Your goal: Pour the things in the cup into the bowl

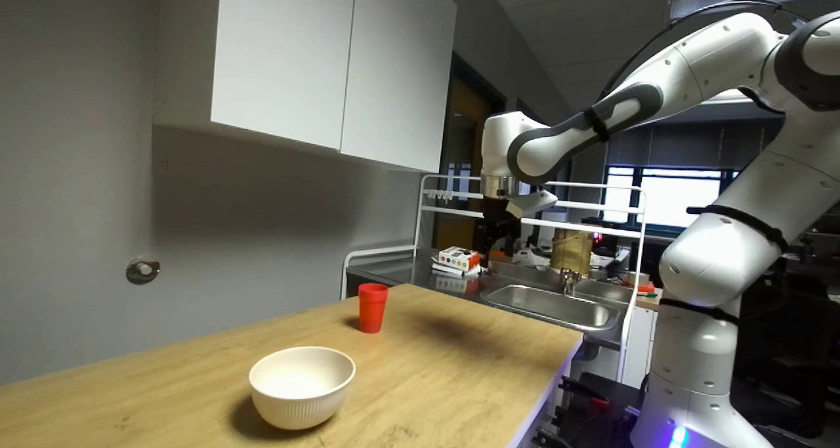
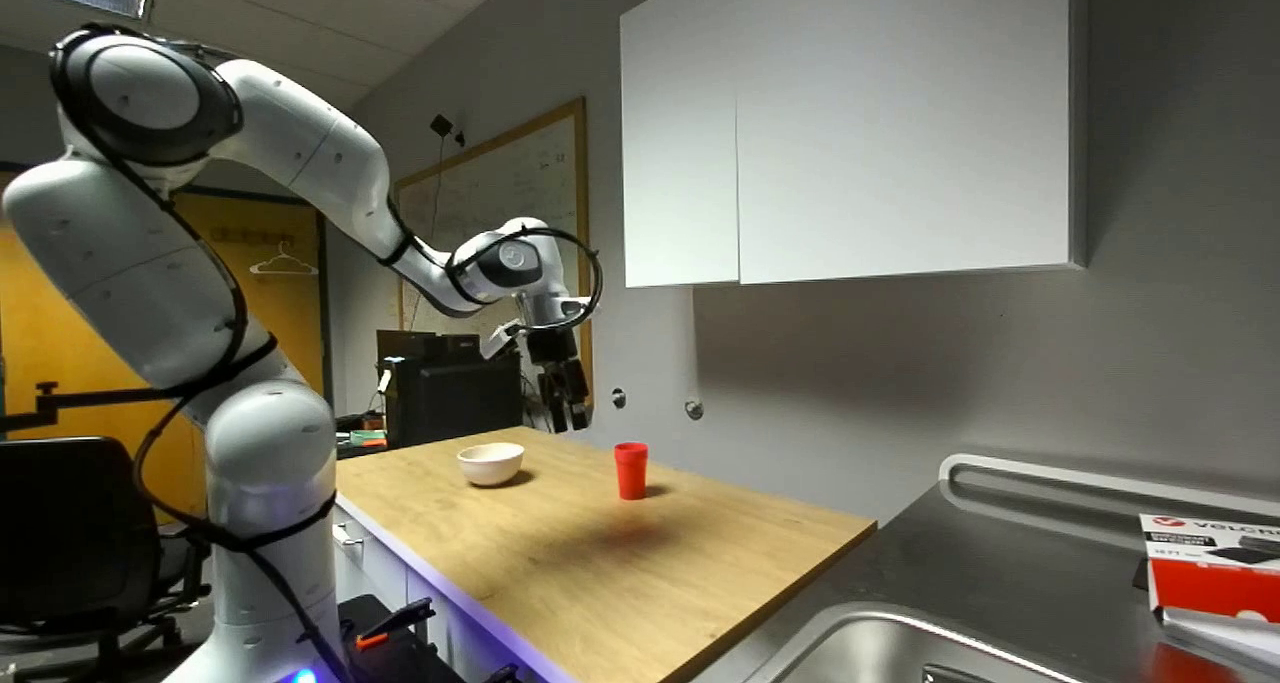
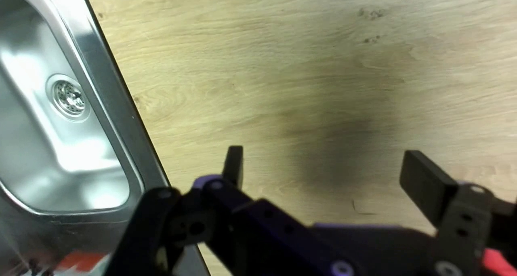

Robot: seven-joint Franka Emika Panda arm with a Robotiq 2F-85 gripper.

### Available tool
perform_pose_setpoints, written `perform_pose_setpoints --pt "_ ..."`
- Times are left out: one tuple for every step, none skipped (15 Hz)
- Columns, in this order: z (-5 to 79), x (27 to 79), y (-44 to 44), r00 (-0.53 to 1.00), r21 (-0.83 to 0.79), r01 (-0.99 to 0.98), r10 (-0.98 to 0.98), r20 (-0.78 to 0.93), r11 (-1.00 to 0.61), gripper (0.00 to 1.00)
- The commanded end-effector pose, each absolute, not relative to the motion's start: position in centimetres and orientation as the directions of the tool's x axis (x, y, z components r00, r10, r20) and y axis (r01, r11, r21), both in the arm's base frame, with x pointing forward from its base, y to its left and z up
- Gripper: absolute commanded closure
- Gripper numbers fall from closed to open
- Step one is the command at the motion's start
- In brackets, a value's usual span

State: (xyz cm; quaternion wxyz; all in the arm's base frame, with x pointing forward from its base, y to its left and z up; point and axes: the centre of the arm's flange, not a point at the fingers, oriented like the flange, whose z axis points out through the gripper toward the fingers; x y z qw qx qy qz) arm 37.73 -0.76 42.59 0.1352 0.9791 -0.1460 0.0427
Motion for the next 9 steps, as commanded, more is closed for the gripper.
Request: perform_pose_setpoints --pt "43.5 42.9 1.0 0.953 0.226 -0.296 -0.273 0.128 -0.928 0.00" --pt "43.6 44.3 1.5 0.954 0.216 -0.293 -0.270 0.129 -0.932 0.00" --pt "43.8 45.4 1.9 0.955 0.205 -0.290 -0.268 0.127 -0.935 0.00" --pt "43.9 46.6 2.2 0.956 0.194 -0.286 -0.265 0.127 -0.938 0.00" --pt "44.0 48.0 2.6 0.956 0.184 -0.285 -0.266 0.124 -0.941 0.00" --pt "44.0 49.5 2.9 0.956 0.170 -0.287 -0.269 0.119 -0.943 0.00" --pt "44.1 50.7 3.2 0.956 0.157 -0.286 -0.270 0.114 -0.945 0.00" --pt "44.1 52.2 3.6 0.956 0.143 -0.285 -0.271 0.108 -0.948 0.00" --pt "44.1 53.7 3.9 0.957 0.129 -0.284 -0.272 0.103 -0.950 0.00"
